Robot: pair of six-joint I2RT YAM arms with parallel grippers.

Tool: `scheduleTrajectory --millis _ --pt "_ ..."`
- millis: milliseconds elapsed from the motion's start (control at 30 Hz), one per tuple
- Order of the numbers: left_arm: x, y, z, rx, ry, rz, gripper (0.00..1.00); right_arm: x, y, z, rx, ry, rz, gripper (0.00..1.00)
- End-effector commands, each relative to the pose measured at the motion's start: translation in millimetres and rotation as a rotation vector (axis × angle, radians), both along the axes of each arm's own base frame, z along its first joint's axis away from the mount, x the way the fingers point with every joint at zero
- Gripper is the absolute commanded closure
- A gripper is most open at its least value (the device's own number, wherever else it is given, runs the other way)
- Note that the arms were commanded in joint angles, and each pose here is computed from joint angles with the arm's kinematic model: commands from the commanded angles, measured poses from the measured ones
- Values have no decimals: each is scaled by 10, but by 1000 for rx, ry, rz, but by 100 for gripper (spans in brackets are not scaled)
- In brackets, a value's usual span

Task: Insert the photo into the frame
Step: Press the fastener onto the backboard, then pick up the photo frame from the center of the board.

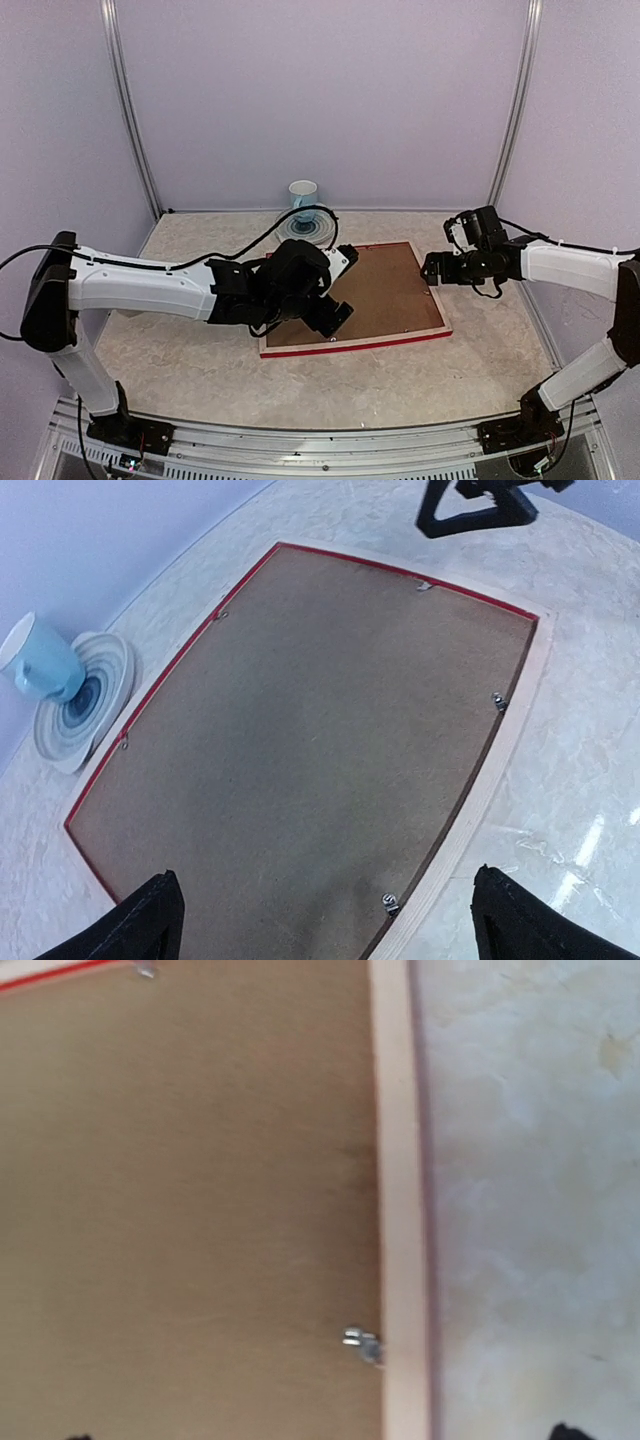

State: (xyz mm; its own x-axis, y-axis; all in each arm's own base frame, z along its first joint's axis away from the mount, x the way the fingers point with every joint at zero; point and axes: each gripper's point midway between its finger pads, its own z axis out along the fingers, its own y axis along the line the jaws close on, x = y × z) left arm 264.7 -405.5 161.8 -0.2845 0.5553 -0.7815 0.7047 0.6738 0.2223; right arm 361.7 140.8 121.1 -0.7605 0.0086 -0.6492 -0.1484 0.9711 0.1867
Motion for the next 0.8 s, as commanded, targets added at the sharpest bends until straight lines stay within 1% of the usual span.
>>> scheduleTrajectory --millis 0,100,167,267,467,600,767 --pt "-228 -326 -186 149 -16 -205 1 -54 160 266 143 -49 41 1" --pt "-297 -462 -311 182 2 -262 1 -78 120 453 142 -96 34 1" --pt "-297 -505 -400 204 13 -277 1 -69 -17 581 104 -147 -15 1" --pt "-281 -543 -501 239 17 -292 1 -108 -92 709 99 -195 -32 1" --pt "-271 -591 -783 301 50 -321 4 -125 -111 598 85 -156 -37 1" --pt "-237 -575 -926 293 100 -347 6 -130 -97 519 91 -136 -38 1" --pt "-176 -543 -1037 269 145 -366 11 -137 -99 525 103 -147 -43 1"
